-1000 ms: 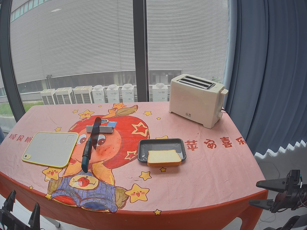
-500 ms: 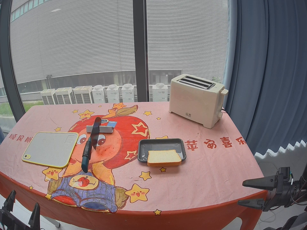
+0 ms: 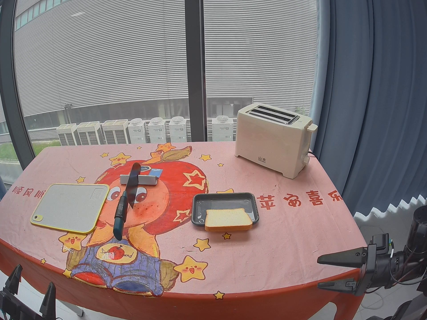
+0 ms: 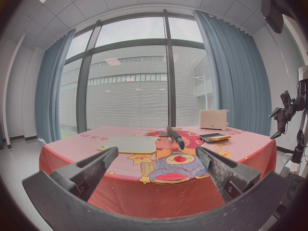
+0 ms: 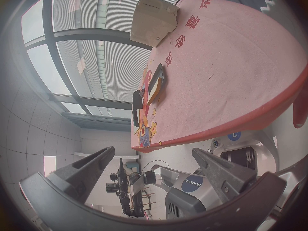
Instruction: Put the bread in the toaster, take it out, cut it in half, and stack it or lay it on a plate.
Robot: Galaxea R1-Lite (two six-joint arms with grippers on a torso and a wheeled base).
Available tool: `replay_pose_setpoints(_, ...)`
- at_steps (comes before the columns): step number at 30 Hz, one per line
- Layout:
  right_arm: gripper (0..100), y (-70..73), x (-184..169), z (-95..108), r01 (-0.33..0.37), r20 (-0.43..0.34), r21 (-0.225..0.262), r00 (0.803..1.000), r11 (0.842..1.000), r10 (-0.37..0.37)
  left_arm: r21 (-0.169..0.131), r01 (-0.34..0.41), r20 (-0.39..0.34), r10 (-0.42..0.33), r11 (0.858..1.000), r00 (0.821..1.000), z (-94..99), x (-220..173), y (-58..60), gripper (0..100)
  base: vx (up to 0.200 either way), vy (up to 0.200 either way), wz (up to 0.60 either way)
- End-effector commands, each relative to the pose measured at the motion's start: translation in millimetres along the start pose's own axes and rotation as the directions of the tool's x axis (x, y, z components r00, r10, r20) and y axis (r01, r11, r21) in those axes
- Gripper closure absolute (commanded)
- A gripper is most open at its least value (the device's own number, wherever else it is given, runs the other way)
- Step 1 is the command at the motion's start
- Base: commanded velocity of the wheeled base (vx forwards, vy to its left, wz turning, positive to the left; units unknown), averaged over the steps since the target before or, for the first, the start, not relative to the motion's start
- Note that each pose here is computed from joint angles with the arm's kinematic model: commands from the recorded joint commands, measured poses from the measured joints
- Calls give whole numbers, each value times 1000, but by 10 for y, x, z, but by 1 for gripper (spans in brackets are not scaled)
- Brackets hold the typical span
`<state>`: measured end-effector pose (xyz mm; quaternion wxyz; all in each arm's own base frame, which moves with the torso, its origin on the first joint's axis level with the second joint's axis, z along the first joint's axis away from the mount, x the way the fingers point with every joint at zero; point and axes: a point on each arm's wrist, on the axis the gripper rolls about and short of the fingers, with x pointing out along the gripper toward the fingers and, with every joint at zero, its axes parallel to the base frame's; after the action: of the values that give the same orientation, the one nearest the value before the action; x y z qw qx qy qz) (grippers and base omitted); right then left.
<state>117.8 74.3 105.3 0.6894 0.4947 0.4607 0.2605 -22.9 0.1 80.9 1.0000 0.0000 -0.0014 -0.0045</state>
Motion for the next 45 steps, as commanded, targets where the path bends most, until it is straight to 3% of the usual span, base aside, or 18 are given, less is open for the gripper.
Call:
replay_pose_setpoints(1,0,6,132,72,35,-16,17,999,999,-35,0,0,0,0,1000,1000,-51,1,0,0,0,0,0)
replay_pose_setpoints(6,0,-10,229,79,62,-49,23,997,998,-61,0,0,3,0,1000,1000,-48,1,0,0,0,0,0)
replay_pose_setpoints(24,0,-60,521,227,26,-41,3,999,1000,-26,0,0,13,0,1000,1000,-38,1,0,0,0,0,0)
replay_pose_setpoints(34,0,-66,723,345,-19,-25,-16,1000,1000,18,0,-1,13,1,1000,1000,-38,1,0,0,0,0,0)
replay_pose_setpoints(40,0,-23,866,445,-58,-11,27,998,998,58,0,-1,13,1,1000,1000,-38,1,0,0,0,0,0)
replay_pose_setpoints(45,0,13,948,496,-99,-4,22,995,995,99,0,-1,13,1,1000,1000,-38,1,0,0,0,0,0)
